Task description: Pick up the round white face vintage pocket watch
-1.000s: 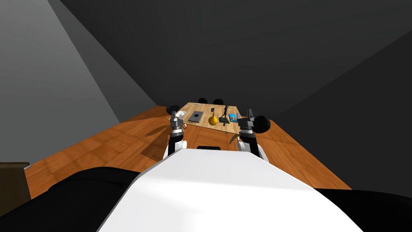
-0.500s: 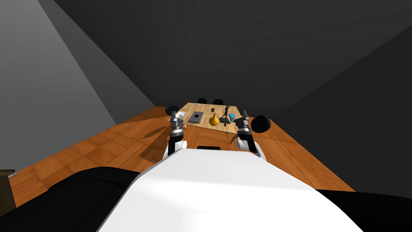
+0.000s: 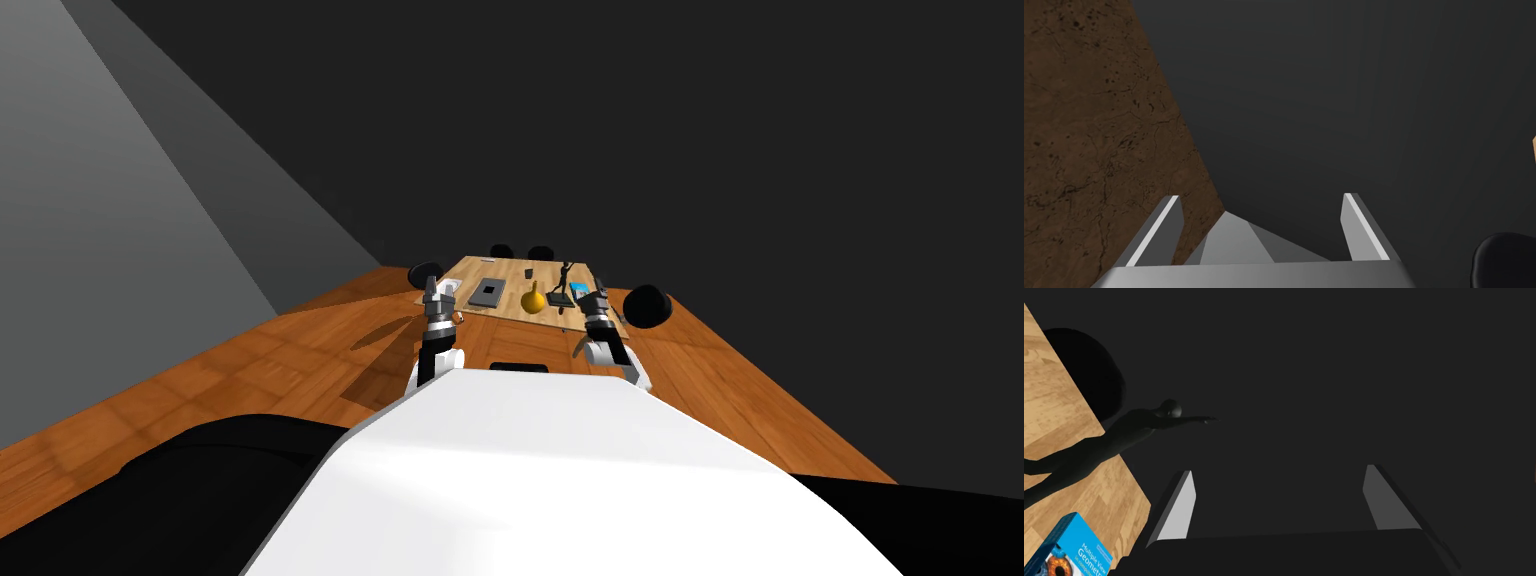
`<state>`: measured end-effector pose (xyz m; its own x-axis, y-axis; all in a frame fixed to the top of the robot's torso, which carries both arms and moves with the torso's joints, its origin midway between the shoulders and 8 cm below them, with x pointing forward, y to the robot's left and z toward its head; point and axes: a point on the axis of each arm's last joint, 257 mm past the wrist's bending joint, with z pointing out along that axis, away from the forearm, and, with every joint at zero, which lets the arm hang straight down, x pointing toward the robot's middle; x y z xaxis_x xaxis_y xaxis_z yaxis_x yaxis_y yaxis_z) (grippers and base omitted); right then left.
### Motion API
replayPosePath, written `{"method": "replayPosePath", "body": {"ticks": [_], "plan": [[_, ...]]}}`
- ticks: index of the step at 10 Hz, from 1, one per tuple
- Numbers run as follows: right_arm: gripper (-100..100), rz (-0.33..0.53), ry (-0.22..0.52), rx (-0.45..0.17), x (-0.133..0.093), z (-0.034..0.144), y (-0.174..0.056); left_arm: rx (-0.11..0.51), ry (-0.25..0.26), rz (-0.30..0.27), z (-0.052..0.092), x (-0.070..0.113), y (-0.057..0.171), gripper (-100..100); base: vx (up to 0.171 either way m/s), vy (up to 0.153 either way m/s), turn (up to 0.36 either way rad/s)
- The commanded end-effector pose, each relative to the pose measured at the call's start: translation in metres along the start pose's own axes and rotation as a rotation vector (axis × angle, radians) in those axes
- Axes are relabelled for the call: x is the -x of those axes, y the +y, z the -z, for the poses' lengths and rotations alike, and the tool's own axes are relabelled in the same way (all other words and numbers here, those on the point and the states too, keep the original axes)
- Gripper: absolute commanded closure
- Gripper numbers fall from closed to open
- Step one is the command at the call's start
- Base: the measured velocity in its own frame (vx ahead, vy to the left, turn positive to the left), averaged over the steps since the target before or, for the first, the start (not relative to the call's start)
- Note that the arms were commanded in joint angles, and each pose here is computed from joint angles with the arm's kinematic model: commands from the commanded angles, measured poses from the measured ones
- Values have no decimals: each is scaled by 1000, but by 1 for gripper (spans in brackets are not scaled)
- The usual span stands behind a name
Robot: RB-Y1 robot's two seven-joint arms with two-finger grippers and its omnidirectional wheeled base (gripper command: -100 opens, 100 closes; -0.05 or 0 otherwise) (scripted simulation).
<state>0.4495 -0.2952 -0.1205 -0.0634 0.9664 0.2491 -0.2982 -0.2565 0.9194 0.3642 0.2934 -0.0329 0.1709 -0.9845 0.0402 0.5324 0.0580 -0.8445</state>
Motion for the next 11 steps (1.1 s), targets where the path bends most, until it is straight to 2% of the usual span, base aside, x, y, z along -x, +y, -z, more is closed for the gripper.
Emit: {"method": "replayPosePath", "body": {"ticks": [1,2,3,4,5,6,7,8,9,10,11], "plan": [[-100,-54,-27,-61,10,-4,-22,0,0,0,0,0,0,0,26,50,-63],[-100,-54,-31,-70,11,-4,-25,0,0,0,0,0,0,0,22,45,-36],[-100,-102,-53,-116,18,-8,-43,0,0,0,0,0,0,0,33,48,-76],[-100,-102,-58,-127,19,-8,-46,0,0,0,0,0,0,0,29,44,-33],[-100,-152,-82,-171,26,-12,-64,0,0,0,0,0,0,0,27,45,-61],[-100,-152,-88,-184,27,-11,-68,0,0,0,0,0,0,0,22,41,-42],[-100,-202,-115,-231,34,-14,-86,0,0,0,0,0,0,0,27,45,-89],[-100,-202,-120,-240,35,-13,-89,0,0,0,0,0,0,0,21,36,-38],[-100,-254,-145,-282,39,-16,-105,0,0,0,0,0,0,0,20,39,-70],[-100,-253,-153,-296,42,-14,-111,0,0,0,0,0,0,0,19,32,-35],[-100,-305,-178,-338,44,-18,-125,0,0,0,0,0,0,0,32,28,-87]]}}
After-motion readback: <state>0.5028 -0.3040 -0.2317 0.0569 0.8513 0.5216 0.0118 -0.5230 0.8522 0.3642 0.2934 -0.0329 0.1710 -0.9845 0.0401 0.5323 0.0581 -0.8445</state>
